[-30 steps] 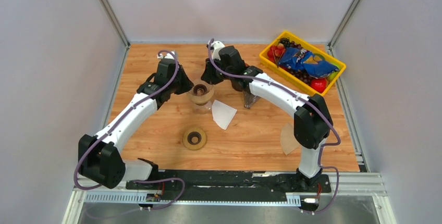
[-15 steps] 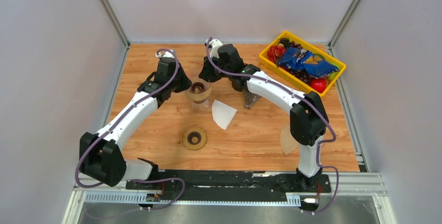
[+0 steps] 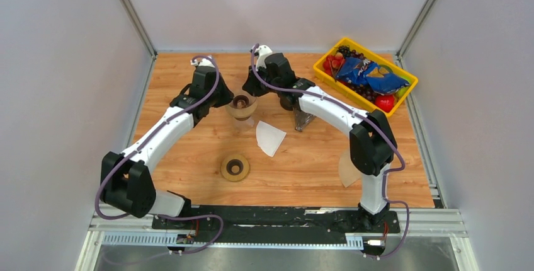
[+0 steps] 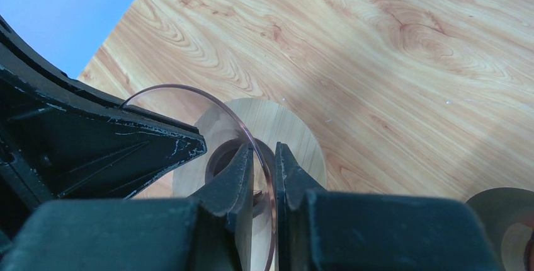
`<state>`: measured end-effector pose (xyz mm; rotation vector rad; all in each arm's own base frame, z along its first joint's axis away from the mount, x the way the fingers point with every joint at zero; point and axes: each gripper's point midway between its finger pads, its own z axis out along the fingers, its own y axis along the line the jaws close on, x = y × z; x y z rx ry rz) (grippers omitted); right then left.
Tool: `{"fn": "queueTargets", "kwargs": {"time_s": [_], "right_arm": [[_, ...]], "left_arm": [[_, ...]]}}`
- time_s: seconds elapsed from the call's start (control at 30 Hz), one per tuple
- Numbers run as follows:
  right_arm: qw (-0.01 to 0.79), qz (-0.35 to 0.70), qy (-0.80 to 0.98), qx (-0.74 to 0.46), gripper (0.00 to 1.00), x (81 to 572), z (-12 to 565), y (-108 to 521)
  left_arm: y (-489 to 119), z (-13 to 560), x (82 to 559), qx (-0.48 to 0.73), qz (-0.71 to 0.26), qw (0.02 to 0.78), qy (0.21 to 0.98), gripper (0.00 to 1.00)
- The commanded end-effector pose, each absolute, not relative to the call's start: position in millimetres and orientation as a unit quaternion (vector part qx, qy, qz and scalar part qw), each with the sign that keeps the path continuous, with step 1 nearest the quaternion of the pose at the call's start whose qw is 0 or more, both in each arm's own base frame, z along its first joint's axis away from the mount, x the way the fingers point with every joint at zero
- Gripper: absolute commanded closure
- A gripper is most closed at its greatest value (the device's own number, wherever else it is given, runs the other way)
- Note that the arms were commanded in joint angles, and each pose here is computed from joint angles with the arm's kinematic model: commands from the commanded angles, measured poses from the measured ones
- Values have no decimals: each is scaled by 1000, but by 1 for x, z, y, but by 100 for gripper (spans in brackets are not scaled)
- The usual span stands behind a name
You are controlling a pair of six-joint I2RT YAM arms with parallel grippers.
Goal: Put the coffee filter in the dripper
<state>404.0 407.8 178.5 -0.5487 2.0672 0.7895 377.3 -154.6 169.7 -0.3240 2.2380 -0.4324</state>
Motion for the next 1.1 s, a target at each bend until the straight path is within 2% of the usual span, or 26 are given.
{"fn": "queueTargets", "kwargs": {"time_s": [0.0, 0.1, 0.4, 0.53, 0.63, 1.07], "right_arm": [[65, 104, 946, -300, 100, 270, -52, 304], [79, 115, 943, -302, 100, 276, -41, 312], [163, 168, 926, -297, 99, 319, 20, 363], [194, 173, 923, -285, 95, 335, 41, 375], [215, 169, 923, -269, 90, 345, 54, 378], [287, 179, 915, -221, 74, 378, 107, 396]], "left_arm": [[-97, 16, 285, -136, 19, 170, 976, 100], [-106, 24, 292, -134, -3, 176, 975, 100], [-129, 94, 337, -140, -72, 270, 950, 100], [-132, 113, 348, -142, -85, 294, 942, 99], [-134, 121, 352, -140, -89, 304, 938, 93], [-138, 156, 367, -146, -110, 349, 919, 81]]}}
